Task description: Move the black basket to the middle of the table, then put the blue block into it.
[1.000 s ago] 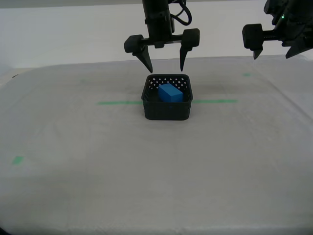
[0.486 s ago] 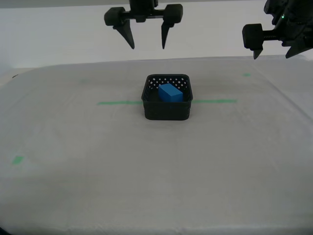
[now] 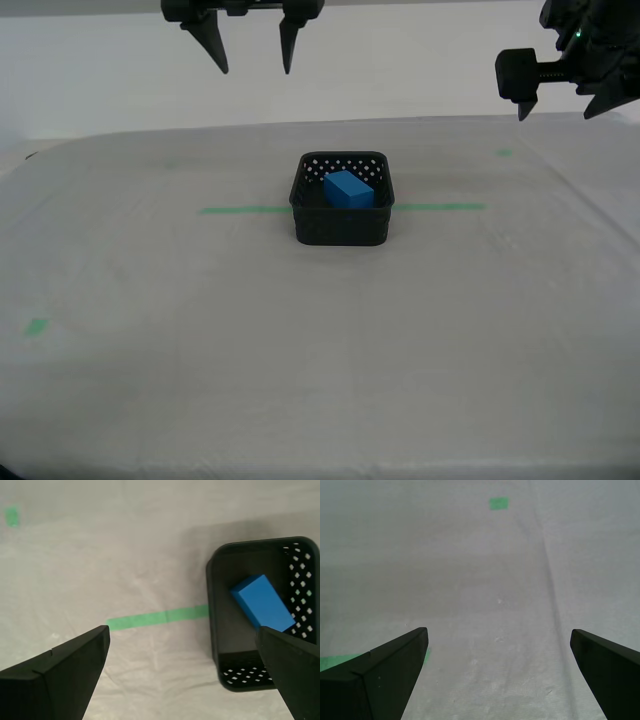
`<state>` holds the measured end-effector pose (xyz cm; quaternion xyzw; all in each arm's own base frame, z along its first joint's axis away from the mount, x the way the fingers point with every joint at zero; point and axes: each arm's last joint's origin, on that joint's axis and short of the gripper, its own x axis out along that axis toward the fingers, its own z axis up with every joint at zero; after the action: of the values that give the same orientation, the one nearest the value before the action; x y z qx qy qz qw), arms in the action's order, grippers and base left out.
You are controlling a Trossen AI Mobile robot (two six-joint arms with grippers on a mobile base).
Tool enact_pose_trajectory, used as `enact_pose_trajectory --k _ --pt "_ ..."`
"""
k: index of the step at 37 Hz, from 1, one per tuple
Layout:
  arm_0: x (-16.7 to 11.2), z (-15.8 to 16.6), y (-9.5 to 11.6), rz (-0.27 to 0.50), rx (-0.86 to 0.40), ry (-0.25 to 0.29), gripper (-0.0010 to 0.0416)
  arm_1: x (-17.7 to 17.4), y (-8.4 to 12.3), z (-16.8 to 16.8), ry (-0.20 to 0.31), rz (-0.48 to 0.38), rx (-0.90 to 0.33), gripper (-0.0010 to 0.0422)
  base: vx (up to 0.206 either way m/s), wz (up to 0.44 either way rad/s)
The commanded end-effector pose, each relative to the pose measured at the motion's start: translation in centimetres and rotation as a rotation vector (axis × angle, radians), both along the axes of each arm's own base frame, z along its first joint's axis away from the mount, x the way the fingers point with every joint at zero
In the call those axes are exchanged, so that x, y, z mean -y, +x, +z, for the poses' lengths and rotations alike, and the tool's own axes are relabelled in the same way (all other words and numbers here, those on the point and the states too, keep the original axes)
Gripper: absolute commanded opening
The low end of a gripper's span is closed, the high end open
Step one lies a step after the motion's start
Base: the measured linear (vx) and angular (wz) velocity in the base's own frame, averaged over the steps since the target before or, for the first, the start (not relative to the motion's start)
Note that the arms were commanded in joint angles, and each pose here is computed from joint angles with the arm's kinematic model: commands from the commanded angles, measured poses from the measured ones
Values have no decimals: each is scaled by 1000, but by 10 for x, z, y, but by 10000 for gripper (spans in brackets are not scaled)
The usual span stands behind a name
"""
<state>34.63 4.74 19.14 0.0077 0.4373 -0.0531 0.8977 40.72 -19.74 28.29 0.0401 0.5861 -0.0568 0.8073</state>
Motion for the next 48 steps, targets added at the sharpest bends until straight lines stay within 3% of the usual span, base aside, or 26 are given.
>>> enact_pose_trajectory --k 1,11,20,26,35,48 --pt "0 0 0 -1 3 1 399 -11 0 5 8 8 1 401 0 0" --pt "0 0 0 -1 2 1 398 -53 -9 8 10 78 28 401 0 0" --pt "0 0 0 -1 2 1 399 -95 -37 -2 -47 131 108 401 0 0" --pt "0 0 0 -1 2 1 399 -118 -56 -16 -29 125 117 401 0 0" --pt "0 0 0 -1 2 1 398 -129 -67 -42 -25 96 144 401 0 0" --pt "0 0 0 -1 2 1 398 -129 -69 -75 -76 95 209 400 0 0"
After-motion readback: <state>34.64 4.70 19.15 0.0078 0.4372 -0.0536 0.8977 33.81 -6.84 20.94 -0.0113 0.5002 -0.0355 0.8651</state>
